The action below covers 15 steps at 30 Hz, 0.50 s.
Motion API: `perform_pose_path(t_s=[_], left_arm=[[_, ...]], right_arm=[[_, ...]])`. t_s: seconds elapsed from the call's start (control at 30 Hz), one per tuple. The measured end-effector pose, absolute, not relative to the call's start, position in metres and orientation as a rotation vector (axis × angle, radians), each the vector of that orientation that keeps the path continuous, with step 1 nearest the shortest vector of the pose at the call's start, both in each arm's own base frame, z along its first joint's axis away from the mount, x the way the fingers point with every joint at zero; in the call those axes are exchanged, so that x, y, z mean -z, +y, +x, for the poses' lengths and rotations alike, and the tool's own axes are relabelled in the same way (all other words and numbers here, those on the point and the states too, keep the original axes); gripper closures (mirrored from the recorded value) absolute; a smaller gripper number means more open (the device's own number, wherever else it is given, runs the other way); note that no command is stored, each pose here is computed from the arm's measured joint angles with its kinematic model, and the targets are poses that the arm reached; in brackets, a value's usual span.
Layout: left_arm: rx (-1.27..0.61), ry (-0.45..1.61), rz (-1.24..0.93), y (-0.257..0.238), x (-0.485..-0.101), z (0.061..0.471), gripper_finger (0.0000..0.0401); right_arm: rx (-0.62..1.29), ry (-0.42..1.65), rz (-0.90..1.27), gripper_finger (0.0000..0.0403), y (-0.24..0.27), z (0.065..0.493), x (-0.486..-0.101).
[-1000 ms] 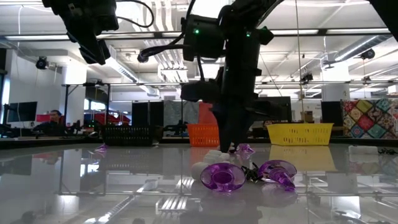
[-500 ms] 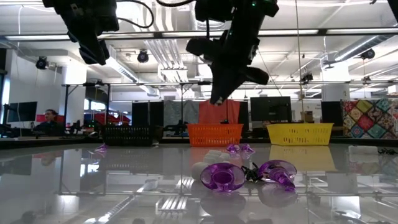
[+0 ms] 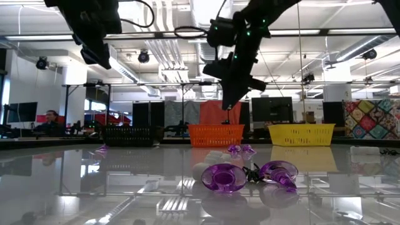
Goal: Sort Halloween decoration
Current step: Put the skeleton toy into the orange bin
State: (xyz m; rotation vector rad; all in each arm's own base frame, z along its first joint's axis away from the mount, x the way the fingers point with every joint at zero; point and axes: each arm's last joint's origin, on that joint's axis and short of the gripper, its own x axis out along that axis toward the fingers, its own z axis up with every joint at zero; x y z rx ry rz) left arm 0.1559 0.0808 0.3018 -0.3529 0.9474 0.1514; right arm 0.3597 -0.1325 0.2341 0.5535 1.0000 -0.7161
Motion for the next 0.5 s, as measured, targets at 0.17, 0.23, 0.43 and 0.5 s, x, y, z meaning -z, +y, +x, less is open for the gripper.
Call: perform_pose_path(t_s=[0.17,0.23,0.43,0.5], left_arm=[[-0.173,0.941,-0.39,0.083,-0.301,0.16,0.031],[-0.177,0.945,-0.4,0.084,-0.299,0.161,0.031],[-0.195,0.956,-0.44,0.088,-0.295,0.168,0.031],[-0.201,0.967,-0.458,0.089,-0.293,0.17,0.031]], right_arm=[[0.657,1.012,0.593,0.0372,-0.161,0.352,-0.23],[0.625,1.024,0.596,0.0372,-0.167,0.351,-0.225],[0.556,1.084,0.554,0.037,-0.177,0.351,-0.21],[0.555,1.095,0.544,0.0369,-0.178,0.352,-0.206]])
